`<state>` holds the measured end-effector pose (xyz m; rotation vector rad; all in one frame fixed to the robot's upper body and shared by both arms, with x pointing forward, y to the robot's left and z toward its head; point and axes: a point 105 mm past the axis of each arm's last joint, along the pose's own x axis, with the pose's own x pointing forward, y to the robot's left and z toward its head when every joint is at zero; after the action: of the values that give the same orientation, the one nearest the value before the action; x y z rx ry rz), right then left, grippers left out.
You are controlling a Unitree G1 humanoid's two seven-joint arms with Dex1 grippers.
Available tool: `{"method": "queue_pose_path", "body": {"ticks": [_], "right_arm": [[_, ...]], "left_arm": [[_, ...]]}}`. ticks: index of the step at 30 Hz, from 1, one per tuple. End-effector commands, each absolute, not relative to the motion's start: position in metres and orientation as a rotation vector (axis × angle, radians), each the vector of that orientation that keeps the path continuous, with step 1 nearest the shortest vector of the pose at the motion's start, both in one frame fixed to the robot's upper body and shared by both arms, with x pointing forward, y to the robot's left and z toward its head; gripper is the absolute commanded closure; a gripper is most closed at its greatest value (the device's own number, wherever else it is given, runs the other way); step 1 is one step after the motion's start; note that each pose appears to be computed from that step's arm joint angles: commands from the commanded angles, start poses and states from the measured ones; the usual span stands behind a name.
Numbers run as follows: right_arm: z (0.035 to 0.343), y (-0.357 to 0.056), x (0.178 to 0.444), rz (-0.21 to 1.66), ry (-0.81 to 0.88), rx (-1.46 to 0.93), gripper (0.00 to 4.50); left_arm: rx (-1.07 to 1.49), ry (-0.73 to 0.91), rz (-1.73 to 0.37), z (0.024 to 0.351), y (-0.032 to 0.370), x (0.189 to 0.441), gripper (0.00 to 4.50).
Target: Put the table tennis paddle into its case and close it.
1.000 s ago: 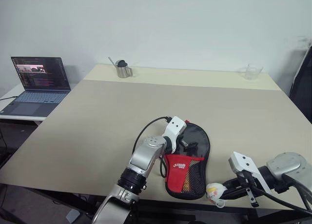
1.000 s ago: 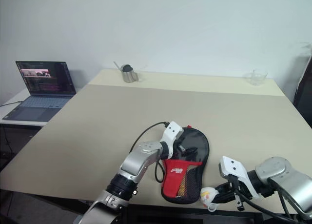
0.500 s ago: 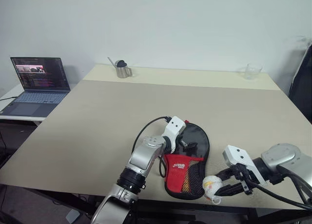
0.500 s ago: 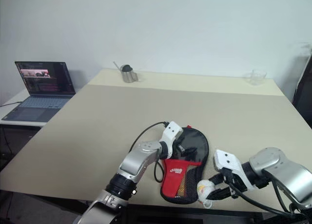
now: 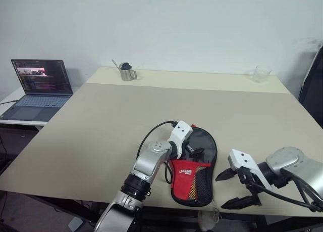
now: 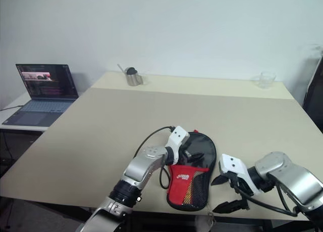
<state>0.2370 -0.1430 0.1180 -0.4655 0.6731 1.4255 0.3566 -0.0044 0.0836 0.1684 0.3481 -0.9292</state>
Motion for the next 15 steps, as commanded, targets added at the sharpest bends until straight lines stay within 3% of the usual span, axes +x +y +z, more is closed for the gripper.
{"method": "queue_pose_path", "body": {"ticks": [1, 4, 9, 15], "right_arm": [[0.149, -0.141, 0.262, 1.384, 0.551, -0.513, 0.04], [0.177, -0.134, 0.283, 1.349, 0.446, -0.526, 0.04], [0.199, -0.137, 0.287, 1.283, 0.269, -0.531, 0.04], [0.190, -0.160, 0.308, 1.239, 0.245, -0.599, 0.04]], "left_arm": [[0.159, 0.499, -0.931, 0.047, -0.001, 0.346, 0.00], [0.166, 0.469, -0.921, 0.053, 0.001, 0.350, 0.00], [0.159, 0.366, -0.888, 0.079, 0.014, 0.365, 0.00], [0.184, 0.204, -0.943, 0.142, 0.045, 0.365, 0.00]]}}
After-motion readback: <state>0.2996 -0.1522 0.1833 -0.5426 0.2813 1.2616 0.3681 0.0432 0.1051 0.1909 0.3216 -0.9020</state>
